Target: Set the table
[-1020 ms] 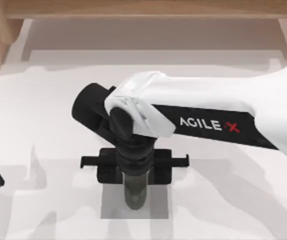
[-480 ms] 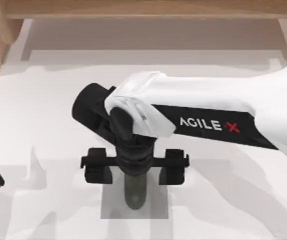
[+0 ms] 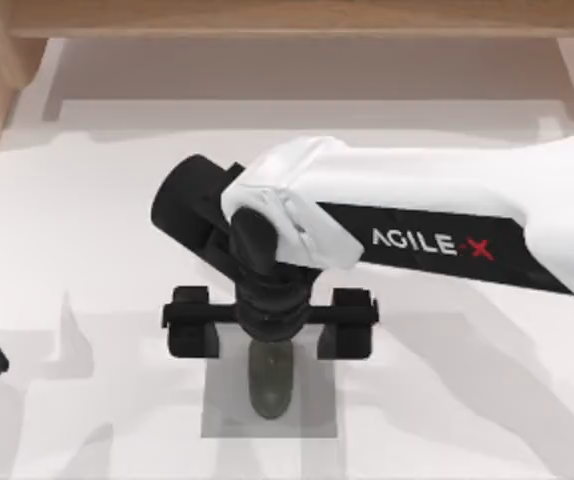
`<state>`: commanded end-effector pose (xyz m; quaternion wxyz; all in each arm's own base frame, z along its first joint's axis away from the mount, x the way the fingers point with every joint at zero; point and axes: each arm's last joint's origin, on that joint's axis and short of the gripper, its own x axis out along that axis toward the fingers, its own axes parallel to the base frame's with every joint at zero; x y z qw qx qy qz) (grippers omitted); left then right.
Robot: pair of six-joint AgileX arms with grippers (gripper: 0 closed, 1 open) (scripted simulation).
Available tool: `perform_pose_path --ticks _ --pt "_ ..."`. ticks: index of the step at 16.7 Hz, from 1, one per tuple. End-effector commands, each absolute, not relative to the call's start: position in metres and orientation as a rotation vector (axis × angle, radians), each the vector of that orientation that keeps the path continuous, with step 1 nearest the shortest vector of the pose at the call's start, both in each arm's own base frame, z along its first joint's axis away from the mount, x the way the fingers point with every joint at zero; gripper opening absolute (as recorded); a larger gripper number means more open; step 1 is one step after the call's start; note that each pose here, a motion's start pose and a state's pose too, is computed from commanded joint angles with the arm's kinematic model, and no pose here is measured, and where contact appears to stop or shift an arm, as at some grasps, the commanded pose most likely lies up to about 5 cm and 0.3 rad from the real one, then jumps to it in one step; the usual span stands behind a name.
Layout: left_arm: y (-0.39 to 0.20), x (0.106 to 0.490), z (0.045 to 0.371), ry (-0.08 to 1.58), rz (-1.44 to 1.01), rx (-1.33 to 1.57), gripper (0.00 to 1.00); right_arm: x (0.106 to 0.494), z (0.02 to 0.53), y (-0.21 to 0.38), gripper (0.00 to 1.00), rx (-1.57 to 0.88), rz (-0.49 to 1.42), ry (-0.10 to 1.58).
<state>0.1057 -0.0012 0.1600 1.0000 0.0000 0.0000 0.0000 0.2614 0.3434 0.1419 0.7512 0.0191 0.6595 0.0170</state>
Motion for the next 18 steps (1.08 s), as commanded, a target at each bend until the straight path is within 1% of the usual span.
perform_pose_path --ticks 4,8,13,15,18 --pt "-0.001 0.106 0.160 0.000 0.000 0.000 1.00 0.285 0.146 0.323 1.00 0.072 0.193 1.330" --pt "-0.001 0.106 0.160 0.000 0.000 0.000 1.00 0.317 0.138 0.284 1.00 0.066 0.370 1.121" --pt "-0.001 0.106 0.160 0.000 0.000 0.000 1.00 0.349 0.124 0.208 1.00 -0.057 0.514 0.738" --pt "-0.001 0.106 0.160 0.000 0.000 0.000 1.00 0.355 0.122 0.171 1.00 -0.150 0.526 0.564" --pt "-0.001 0.106 0.160 0.000 0.000 0.000 1.00 0.354 0.124 0.110 1.00 -0.337 0.489 0.308"
